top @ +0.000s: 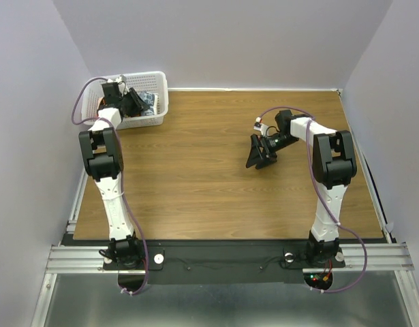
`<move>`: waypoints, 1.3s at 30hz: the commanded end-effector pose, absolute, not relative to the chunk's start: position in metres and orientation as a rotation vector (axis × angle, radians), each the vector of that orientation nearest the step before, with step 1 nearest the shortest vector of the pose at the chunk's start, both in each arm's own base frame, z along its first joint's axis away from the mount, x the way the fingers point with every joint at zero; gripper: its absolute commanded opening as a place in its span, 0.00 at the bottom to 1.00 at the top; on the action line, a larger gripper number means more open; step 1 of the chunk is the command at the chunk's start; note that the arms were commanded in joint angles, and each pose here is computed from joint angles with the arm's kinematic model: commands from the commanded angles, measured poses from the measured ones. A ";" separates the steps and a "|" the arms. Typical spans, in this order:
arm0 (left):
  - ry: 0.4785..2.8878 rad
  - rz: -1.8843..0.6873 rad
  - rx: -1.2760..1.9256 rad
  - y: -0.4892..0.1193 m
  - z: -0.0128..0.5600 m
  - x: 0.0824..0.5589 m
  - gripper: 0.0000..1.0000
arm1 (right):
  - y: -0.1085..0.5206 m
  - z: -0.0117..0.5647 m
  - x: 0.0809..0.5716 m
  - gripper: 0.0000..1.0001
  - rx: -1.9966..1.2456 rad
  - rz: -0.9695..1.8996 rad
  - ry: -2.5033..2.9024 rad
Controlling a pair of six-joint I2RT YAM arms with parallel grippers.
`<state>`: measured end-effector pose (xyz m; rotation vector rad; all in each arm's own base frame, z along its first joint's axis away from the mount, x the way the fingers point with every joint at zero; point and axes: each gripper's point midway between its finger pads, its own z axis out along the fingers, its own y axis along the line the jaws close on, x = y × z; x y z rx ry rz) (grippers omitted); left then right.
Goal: Roll the towels
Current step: Place the rolled towel into the container
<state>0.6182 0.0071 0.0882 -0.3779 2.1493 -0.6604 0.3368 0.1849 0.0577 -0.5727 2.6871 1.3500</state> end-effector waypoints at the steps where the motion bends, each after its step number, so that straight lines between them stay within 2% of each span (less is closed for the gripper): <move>1: 2.082 -0.469 -0.422 0.039 0.111 0.636 0.00 | 0.176 0.040 0.336 1.00 -0.559 1.286 2.742; 9: 2.151 -0.379 -0.393 0.026 0.084 0.634 0.01 | 0.176 0.035 0.335 1.00 -0.545 1.294 2.755; 19: 2.207 -0.316 -0.345 -0.006 0.067 0.633 0.22 | 0.174 0.031 0.331 1.00 -0.554 1.279 2.769; 23: 2.220 -0.316 -0.310 -0.017 0.067 0.634 0.34 | 0.174 0.031 0.331 1.00 -0.548 1.286 2.769; 24: 2.216 -0.315 -0.308 -0.018 0.071 0.634 0.42 | 0.174 0.031 0.331 1.00 -0.549 1.285 2.767; 26: 2.217 -0.315 -0.316 -0.017 0.074 0.633 0.51 | 0.174 0.032 0.332 1.00 -0.556 1.280 2.761; 34: 2.164 -0.259 -0.300 -0.012 0.116 0.633 0.57 | 0.175 0.040 0.333 1.00 -0.564 1.270 2.741; 36: 2.134 -0.235 -0.273 -0.010 0.137 0.632 0.80 | 0.174 0.042 0.334 1.00 -0.564 1.266 2.733; 39: 2.089 -0.212 -0.238 -0.009 0.167 0.631 0.83 | 0.175 0.047 0.335 1.00 -0.568 1.261 2.718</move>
